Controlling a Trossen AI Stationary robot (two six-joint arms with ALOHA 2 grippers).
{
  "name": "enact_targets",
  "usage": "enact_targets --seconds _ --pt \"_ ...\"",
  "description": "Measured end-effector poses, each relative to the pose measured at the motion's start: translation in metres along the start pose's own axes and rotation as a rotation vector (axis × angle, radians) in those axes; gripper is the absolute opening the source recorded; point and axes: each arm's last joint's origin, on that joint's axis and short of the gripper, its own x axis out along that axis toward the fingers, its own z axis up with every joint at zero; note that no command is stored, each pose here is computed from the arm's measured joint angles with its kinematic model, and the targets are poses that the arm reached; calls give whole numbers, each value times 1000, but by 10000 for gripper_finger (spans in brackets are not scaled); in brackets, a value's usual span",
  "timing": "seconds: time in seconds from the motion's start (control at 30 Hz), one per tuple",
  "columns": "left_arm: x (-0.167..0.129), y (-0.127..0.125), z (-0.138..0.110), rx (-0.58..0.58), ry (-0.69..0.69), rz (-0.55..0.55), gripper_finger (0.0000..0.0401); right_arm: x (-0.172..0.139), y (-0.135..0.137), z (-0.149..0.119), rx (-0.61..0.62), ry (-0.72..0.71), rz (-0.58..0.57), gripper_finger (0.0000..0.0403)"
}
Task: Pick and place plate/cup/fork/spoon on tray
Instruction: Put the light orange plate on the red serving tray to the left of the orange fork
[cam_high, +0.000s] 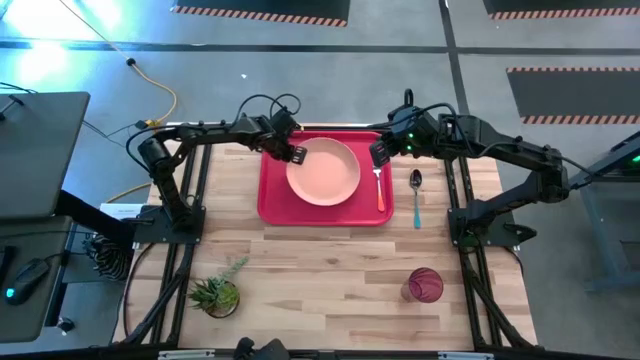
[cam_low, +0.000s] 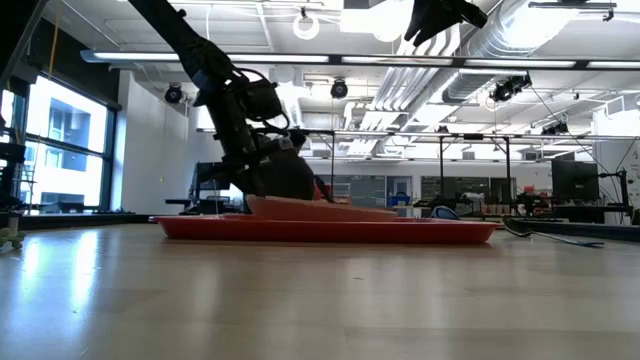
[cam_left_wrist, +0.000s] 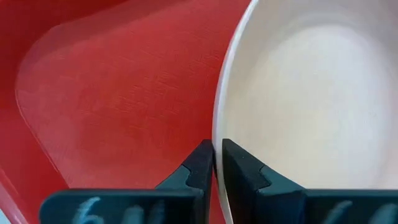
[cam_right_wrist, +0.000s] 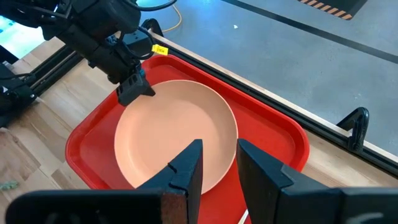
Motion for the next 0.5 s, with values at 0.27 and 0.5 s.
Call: enact_targets --seconds 0.27,0.5 --pt "0 1 -1 1 9 5 28 0 0 0 0 0 0 87" --pt "-2 1 -2 7 15 9 28 0 0 0 9 0 1 87"
